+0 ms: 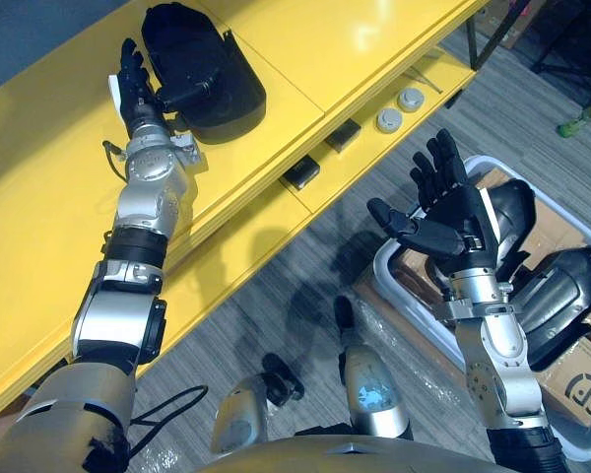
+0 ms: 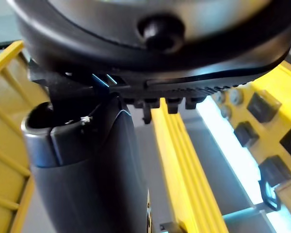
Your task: Walk over and take three plastic housings, then place them on the shelf
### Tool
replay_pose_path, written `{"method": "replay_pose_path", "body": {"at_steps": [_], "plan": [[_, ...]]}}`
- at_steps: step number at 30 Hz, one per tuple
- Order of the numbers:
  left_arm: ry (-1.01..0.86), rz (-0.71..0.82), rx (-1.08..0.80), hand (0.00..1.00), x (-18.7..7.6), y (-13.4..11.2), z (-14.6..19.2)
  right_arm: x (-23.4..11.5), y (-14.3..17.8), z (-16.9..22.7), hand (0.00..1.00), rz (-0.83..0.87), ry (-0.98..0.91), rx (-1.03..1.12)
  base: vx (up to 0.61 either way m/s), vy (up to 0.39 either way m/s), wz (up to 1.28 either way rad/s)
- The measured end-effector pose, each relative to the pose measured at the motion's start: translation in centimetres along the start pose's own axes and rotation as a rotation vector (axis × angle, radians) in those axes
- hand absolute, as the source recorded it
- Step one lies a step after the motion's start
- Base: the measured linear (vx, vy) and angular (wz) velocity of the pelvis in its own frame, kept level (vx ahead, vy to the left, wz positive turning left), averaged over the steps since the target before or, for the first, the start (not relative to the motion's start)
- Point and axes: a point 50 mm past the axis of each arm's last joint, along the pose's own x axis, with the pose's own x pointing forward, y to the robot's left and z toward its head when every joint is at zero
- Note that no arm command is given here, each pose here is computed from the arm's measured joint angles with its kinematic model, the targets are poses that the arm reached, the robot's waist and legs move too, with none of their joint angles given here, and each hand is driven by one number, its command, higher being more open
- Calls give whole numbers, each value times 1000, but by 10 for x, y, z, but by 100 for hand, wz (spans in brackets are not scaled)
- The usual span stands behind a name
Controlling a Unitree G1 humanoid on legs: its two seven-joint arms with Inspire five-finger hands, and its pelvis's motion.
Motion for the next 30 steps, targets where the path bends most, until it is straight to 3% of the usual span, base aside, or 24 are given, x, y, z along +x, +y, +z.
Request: {"method": "replay_pose_path", "body": {"at_steps": [10, 15, 20, 24, 30], "plan": [[-17, 165, 50, 100, -4, 7, -6, -13, 12, 2, 100, 27, 7, 31, -17, 4, 1], [-17, 172, 35, 100, -12, 5, -13, -23, 17, -5, 100, 24, 44, 58, 19, 3, 6], [-188, 72, -82, 100, -29, -14, 28, -23, 32, -11, 100, 38, 56, 109, 22, -11, 12], [-399, -123, -222, 100, -48, -26, 73, -23, 50, -17, 100, 89, 86, 147, 8, -9, 3], [-630, -202, -314, 100, -79, -15, 104, -16, 53, -24, 100, 107, 74, 149, -25, 0, 13]]}}
